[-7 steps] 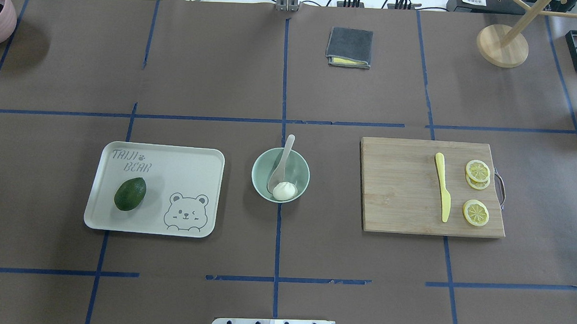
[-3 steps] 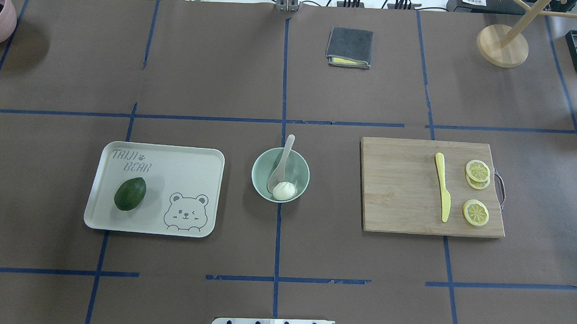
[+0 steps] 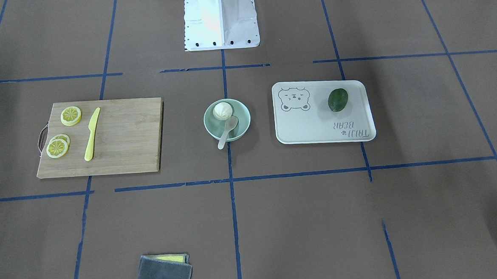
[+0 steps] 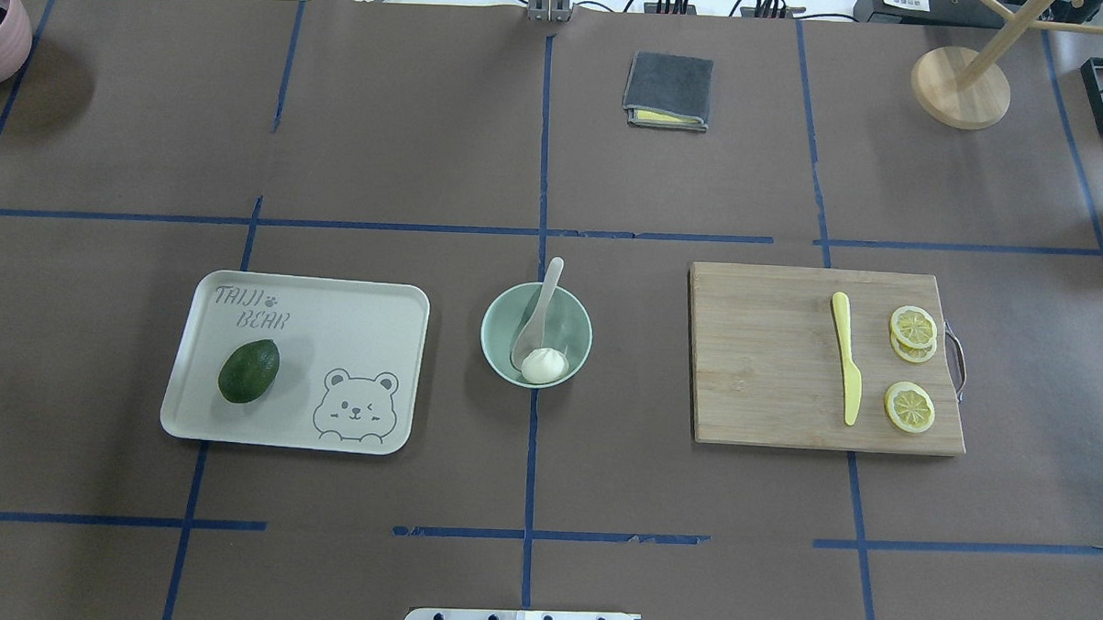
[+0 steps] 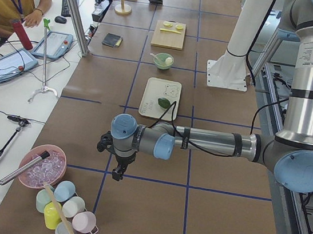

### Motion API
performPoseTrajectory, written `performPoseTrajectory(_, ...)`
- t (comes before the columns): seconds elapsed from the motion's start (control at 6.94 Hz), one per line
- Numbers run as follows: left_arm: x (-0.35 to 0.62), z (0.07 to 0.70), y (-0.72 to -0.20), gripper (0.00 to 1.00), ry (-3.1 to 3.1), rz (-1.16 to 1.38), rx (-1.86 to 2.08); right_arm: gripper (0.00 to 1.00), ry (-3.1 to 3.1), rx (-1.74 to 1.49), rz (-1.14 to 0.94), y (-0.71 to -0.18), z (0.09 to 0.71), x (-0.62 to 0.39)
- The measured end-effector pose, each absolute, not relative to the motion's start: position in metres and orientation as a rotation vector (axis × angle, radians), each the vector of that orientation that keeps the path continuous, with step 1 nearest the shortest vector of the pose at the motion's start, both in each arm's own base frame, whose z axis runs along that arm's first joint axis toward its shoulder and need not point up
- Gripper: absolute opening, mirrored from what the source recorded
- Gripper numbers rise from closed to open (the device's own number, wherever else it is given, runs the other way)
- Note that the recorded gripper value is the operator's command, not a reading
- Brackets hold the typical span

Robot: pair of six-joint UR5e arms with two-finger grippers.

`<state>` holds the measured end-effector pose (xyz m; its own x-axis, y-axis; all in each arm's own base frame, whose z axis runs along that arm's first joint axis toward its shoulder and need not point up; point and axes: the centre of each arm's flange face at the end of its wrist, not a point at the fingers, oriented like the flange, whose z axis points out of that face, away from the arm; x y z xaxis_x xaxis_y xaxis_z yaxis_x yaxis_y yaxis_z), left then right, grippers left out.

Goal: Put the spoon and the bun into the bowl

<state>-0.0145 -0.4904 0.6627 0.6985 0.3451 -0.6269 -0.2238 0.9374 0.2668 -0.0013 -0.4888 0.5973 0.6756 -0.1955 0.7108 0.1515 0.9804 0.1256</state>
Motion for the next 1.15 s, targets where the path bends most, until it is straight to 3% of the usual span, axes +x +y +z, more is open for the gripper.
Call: performPoseTrajectory(1.15,-0.01,0.667,-0.477,1.0,0.848,0.322,0.183,1.0,-0.809,0.075,-0.201,-0.496,0.588,-0.003)
